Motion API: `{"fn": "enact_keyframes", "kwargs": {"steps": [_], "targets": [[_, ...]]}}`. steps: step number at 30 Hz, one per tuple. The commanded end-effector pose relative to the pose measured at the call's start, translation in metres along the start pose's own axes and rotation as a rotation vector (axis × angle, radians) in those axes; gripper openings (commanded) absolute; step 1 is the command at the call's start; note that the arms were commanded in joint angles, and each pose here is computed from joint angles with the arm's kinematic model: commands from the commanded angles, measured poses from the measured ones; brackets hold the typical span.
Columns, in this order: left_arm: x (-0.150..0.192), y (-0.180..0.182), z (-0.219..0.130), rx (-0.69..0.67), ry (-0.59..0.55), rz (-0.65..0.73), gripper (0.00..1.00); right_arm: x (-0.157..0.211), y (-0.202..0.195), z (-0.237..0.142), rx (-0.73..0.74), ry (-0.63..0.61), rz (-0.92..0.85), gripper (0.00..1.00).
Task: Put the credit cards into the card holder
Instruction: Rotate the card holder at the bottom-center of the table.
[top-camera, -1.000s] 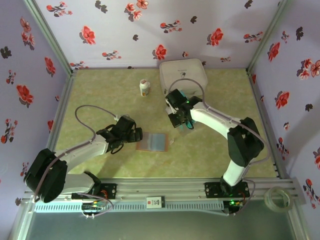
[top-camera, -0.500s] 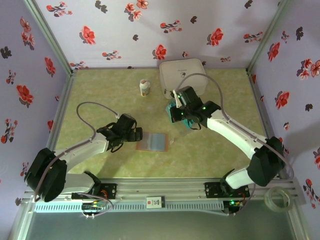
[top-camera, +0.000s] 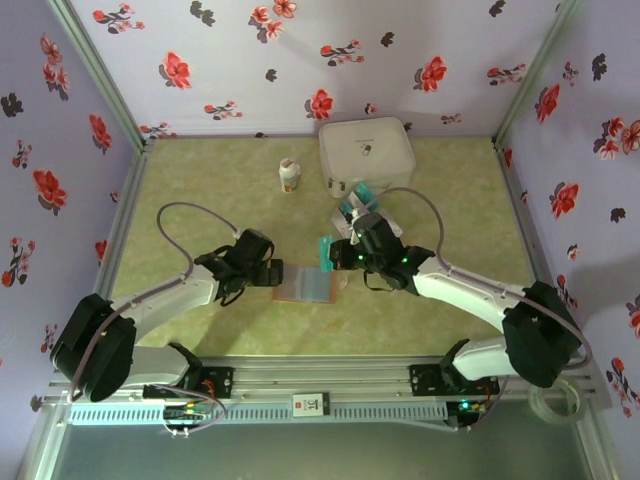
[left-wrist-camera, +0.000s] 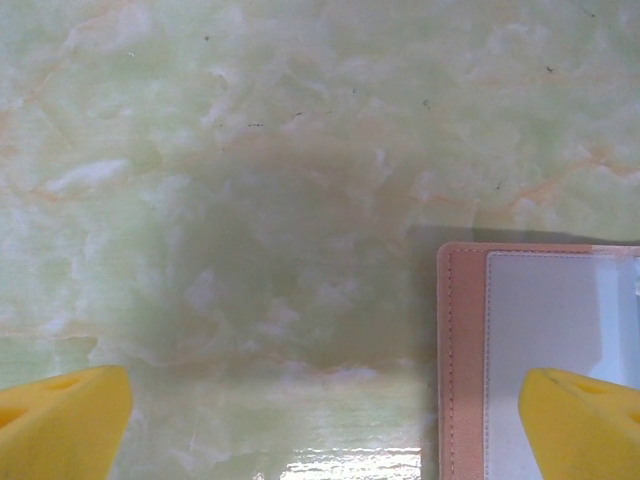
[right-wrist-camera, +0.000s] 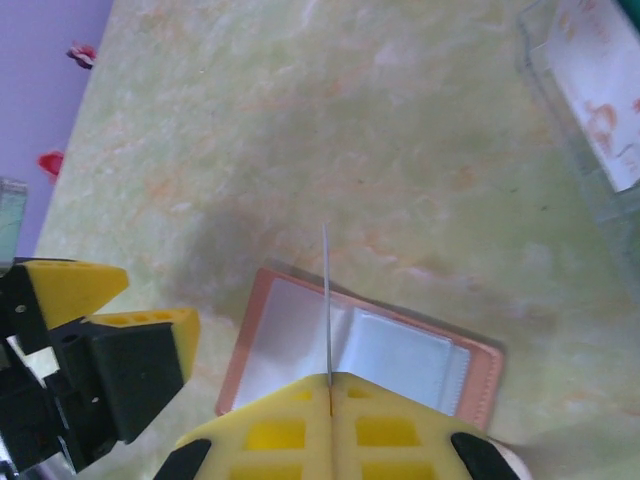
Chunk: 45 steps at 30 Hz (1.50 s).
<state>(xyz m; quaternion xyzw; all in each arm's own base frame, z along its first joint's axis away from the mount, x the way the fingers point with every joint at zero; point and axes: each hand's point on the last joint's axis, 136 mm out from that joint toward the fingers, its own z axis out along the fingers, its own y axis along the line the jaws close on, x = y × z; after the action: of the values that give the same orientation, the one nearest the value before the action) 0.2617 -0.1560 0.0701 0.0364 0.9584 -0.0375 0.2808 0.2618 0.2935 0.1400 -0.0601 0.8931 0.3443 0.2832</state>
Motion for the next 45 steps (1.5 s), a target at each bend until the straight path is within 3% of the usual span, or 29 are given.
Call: {"fn": "enact_keyframes", "kwargs": {"steps": [1,10,16,24,45], "targets": [[0.006,0.003,0.004,-0.018,0.023,0.029,1.0,-0.006,0.018,0.006,-0.074,-0.073,0.059,0.0],[0.018,-0.021,0.012,0.058,0.055,0.027,1.0,0.02,-0.005,0.014,-0.014,-0.06,0.081,0.0],[0.026,-0.045,0.016,0.118,0.06,0.014,1.0,0.019,-0.034,-0.005,0.103,-0.082,0.069,0.0],[0.034,-0.065,0.021,0.152,0.073,-0.009,1.0,0.013,-0.063,-0.026,0.146,-0.094,0.101,0.0],[0.051,-0.116,0.005,0.268,0.083,-0.021,1.0,0.007,-0.064,-0.022,0.126,-0.063,0.094,0.0]]}}
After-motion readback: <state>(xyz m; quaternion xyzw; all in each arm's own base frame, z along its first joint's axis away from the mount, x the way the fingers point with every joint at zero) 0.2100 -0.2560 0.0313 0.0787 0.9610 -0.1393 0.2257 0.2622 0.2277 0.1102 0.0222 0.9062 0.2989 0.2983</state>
